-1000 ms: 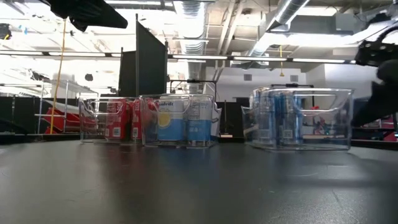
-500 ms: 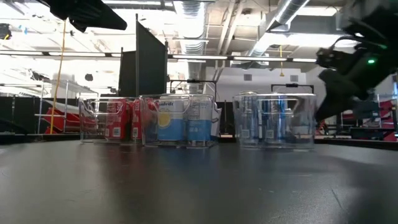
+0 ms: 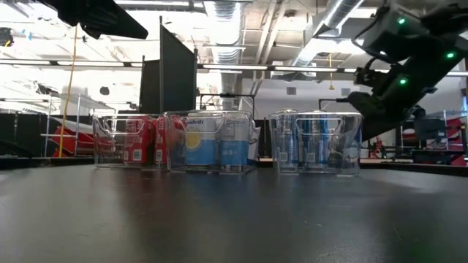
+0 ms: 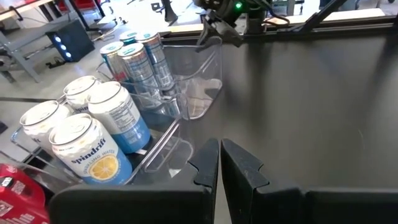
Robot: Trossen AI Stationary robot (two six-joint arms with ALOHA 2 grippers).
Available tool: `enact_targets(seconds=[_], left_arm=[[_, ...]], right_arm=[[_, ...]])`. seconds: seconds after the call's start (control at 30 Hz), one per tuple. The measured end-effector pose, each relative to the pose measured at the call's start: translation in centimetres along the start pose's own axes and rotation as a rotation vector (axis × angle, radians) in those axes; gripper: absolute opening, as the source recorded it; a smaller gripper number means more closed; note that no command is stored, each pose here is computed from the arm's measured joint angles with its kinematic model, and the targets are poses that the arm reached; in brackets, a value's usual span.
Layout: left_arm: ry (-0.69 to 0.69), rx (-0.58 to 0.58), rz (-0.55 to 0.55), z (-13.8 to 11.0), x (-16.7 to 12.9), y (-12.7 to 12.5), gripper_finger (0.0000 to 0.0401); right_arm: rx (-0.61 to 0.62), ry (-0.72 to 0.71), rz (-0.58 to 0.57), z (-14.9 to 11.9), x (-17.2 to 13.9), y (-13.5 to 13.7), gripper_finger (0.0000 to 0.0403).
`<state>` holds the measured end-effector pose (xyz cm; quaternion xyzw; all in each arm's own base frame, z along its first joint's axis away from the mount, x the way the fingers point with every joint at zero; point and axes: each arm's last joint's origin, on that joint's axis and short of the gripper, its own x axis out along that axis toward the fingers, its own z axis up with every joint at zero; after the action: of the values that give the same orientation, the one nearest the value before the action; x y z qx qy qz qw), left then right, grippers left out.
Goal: Sort soda cans
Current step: Adjust the transparent bins and align them together
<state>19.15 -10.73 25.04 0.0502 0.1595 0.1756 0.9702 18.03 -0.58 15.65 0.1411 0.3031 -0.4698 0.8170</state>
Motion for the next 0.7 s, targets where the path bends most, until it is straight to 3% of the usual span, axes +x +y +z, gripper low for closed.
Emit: enact_targets(seconds=[0.17,0.5,0.7], left_arm=[[0.003,-0.001,0.000,0.0,0.0,0.0,0.0016],[0.013,0.000,0.002,-0.2,0.0,0.0,0.0016],[0.016,-0.006,0.002,-0.2,0.0,0.1,0.0016]], right_arm=[[0.024,0.011,-0.034,0.4,0.6,-0.5,0.0000],[-0.002,-0.013,0.034,-0.5,-0.7,0.5,0.0000],[-0.008,-0.027,-0.024,-1.9,-0.1,1.3,0.0000]])
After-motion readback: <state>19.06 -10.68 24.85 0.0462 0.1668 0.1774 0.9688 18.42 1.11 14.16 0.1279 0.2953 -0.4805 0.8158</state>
